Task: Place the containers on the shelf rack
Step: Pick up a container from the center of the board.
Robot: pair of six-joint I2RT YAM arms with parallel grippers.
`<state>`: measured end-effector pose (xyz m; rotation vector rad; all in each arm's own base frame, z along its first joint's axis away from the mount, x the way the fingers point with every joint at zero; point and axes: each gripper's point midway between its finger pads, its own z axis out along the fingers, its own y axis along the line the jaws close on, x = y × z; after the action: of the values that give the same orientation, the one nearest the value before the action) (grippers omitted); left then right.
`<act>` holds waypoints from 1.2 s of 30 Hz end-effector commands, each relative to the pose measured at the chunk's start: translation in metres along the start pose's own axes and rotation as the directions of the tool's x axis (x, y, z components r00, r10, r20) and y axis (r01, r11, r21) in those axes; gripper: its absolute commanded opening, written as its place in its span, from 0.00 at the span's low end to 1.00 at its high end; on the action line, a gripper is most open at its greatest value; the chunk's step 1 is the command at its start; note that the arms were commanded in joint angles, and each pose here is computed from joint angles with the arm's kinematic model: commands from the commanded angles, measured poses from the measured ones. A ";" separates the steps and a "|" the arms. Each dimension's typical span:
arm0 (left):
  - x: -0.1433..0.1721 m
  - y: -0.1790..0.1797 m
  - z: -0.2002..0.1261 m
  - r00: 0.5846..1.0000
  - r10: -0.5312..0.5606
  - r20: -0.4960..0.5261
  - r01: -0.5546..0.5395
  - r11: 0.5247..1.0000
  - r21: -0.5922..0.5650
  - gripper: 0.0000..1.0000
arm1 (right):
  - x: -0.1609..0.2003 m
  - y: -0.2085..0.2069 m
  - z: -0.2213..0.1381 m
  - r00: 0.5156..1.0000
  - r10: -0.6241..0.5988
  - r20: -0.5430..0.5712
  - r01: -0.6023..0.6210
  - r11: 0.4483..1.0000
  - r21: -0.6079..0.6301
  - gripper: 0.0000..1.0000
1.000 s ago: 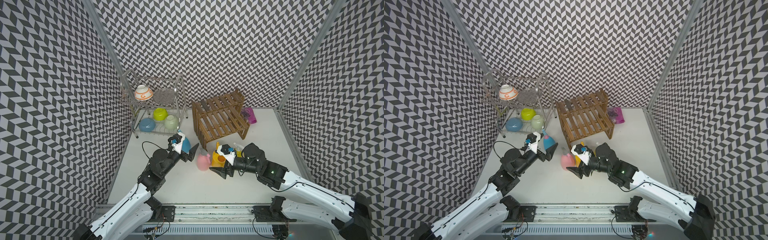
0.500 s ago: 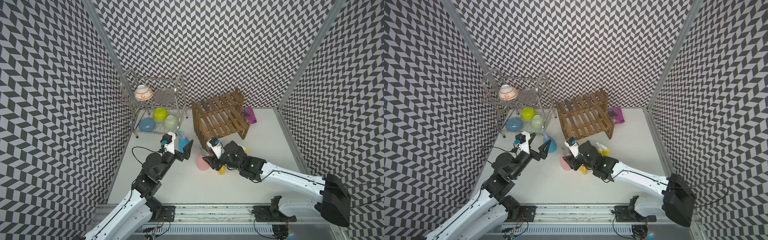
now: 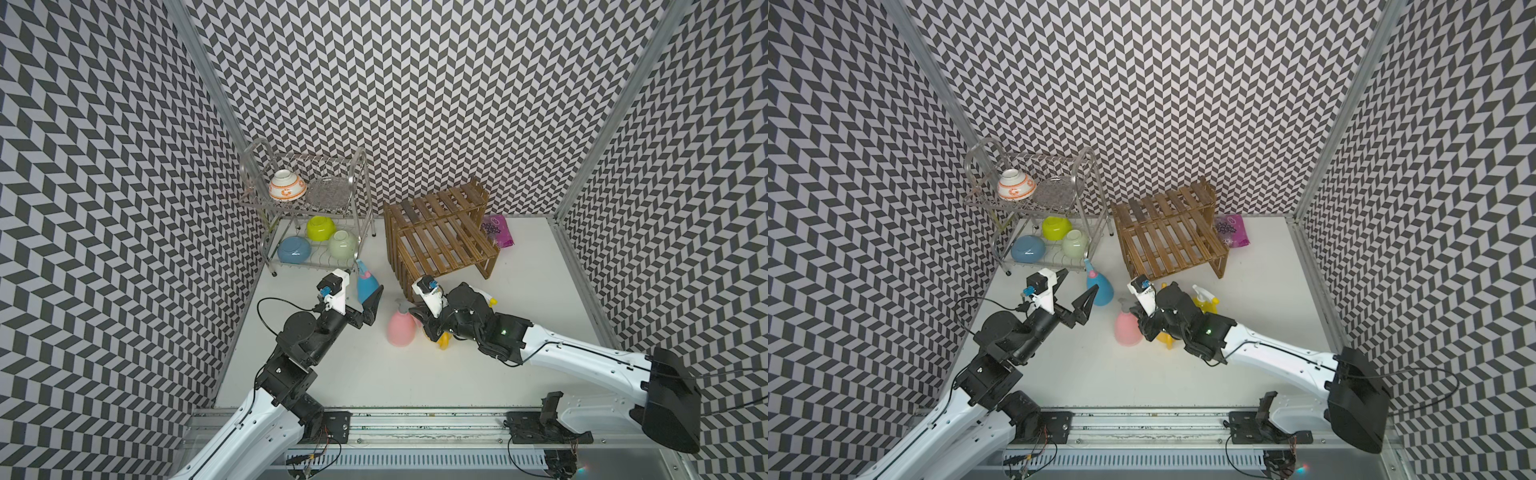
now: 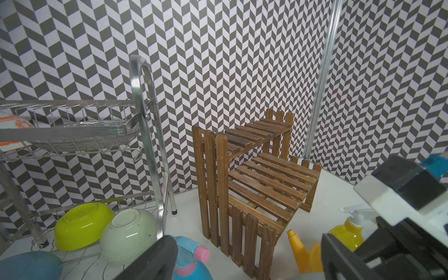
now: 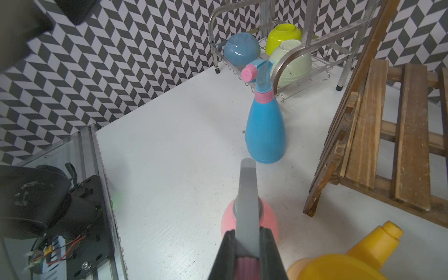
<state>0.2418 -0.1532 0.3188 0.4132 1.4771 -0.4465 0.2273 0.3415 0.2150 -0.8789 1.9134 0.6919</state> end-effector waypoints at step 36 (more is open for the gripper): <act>0.012 -0.137 0.009 0.840 0.514 0.173 -0.468 0.526 0.711 0.71 | -0.075 0.040 -0.136 0.776 -0.506 0.375 0.616 0.737 -0.279 0.00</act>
<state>0.1732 -0.2712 0.3063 1.4744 1.0836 -0.5896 0.1569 0.2835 0.3274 -1.4583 1.2425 0.7663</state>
